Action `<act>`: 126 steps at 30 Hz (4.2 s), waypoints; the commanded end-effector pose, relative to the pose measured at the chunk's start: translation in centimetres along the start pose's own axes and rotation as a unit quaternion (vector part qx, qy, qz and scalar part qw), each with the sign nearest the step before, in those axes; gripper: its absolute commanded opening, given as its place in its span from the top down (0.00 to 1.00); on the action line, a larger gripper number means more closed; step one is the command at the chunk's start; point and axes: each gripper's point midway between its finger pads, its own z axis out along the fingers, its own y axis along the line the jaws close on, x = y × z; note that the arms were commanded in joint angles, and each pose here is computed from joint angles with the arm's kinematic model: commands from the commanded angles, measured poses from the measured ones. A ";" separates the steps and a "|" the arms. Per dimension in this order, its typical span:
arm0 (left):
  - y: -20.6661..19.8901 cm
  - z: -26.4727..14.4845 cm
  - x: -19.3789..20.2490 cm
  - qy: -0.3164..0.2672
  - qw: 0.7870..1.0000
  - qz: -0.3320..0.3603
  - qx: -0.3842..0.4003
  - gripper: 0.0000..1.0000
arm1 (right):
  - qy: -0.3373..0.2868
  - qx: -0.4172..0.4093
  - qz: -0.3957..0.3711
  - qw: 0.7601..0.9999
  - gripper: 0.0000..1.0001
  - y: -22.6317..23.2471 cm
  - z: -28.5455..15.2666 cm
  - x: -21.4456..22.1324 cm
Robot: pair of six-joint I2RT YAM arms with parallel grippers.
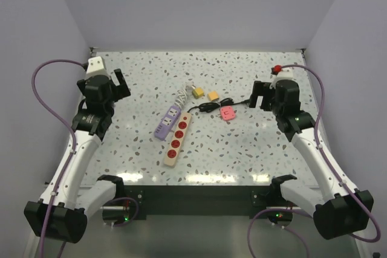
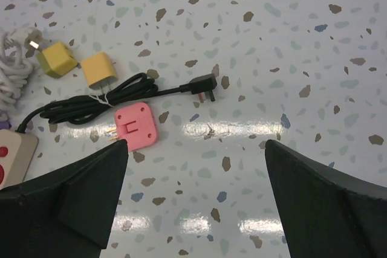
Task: Insert the plug
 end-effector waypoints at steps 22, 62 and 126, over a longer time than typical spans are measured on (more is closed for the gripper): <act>-12.2 -0.3 5.3 0.106 0.965 -0.028 0.237 0.00 | 0.116 -0.102 -0.137 0.979 0.07 15.3 18.6 2.6; -21.9 -4.9 9.2 0.106 0.899 0.016 0.424 0.02 | 0.219 -0.235 0.177 0.930 1.00 21.5 4.4 0.5; -29.9 -10.7 11.9 0.095 0.809 0.067 0.576 1.00 | 0.225 -0.300 0.196 0.906 0.30 22.4 -3.8 2.6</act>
